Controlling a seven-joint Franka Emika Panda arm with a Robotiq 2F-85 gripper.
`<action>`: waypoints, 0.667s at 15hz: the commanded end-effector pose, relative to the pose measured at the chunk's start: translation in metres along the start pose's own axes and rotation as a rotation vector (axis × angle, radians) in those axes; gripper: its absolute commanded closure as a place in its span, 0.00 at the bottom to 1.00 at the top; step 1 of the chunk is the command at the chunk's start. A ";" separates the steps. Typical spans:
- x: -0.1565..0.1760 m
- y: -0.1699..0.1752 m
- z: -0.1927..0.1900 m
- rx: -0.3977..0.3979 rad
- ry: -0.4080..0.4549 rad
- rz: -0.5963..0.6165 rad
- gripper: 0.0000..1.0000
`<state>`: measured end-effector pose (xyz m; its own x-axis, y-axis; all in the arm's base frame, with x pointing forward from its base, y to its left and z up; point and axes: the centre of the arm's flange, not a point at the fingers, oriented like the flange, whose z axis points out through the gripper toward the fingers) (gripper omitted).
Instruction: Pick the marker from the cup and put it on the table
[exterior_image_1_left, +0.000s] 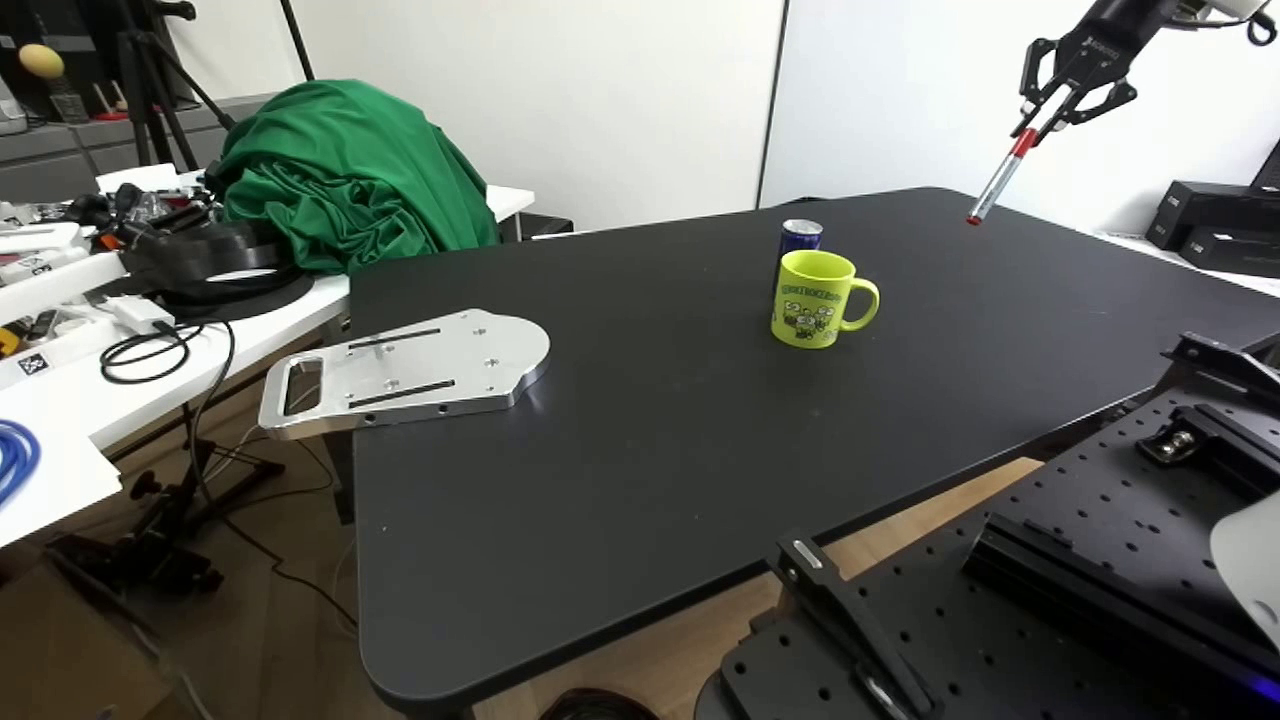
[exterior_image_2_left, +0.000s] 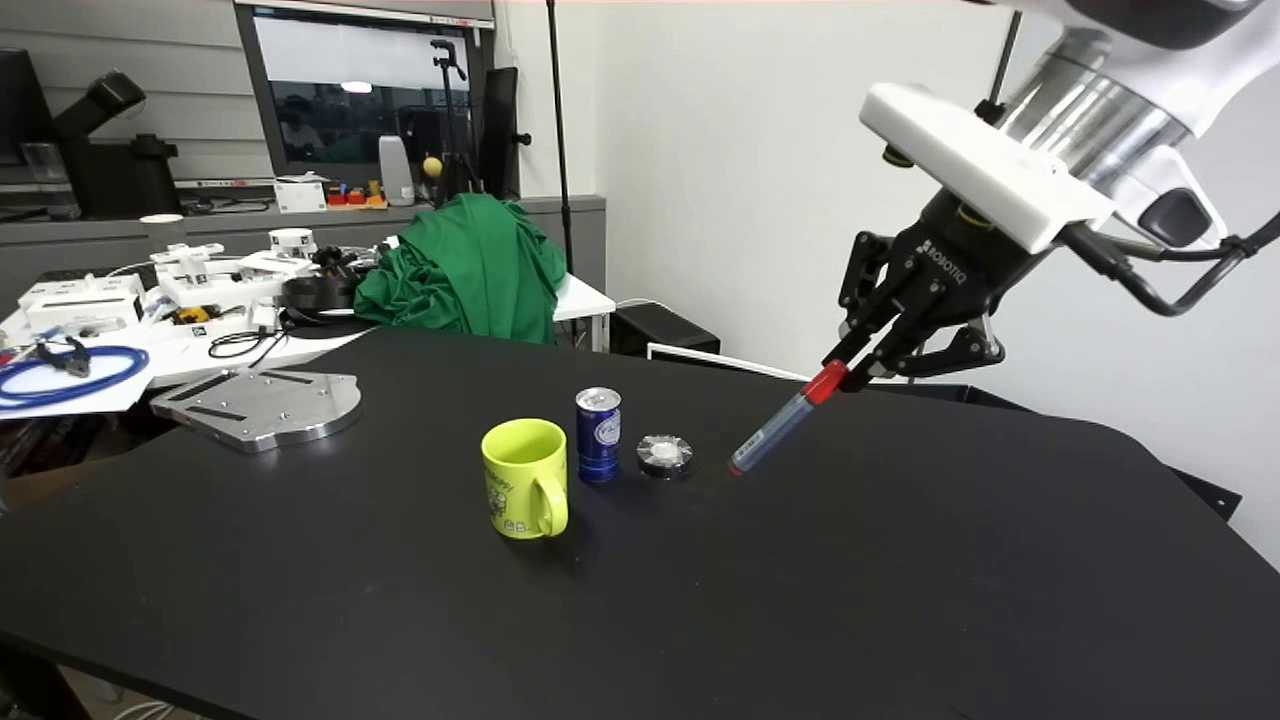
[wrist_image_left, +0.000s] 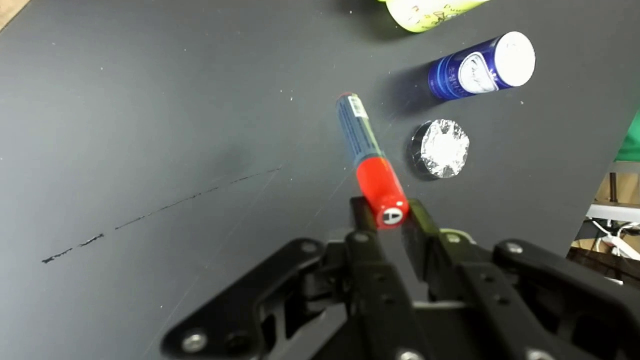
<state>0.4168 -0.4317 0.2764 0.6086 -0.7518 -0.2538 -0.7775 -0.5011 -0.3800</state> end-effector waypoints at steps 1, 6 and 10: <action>0.030 0.001 0.006 0.000 0.005 0.008 0.95; 0.052 0.007 0.027 -0.023 0.008 0.013 0.95; 0.073 0.014 0.045 -0.044 0.013 0.032 0.95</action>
<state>0.4404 -0.4544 0.2256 0.6039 -0.7561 -0.2521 -0.7866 -0.5144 -0.3415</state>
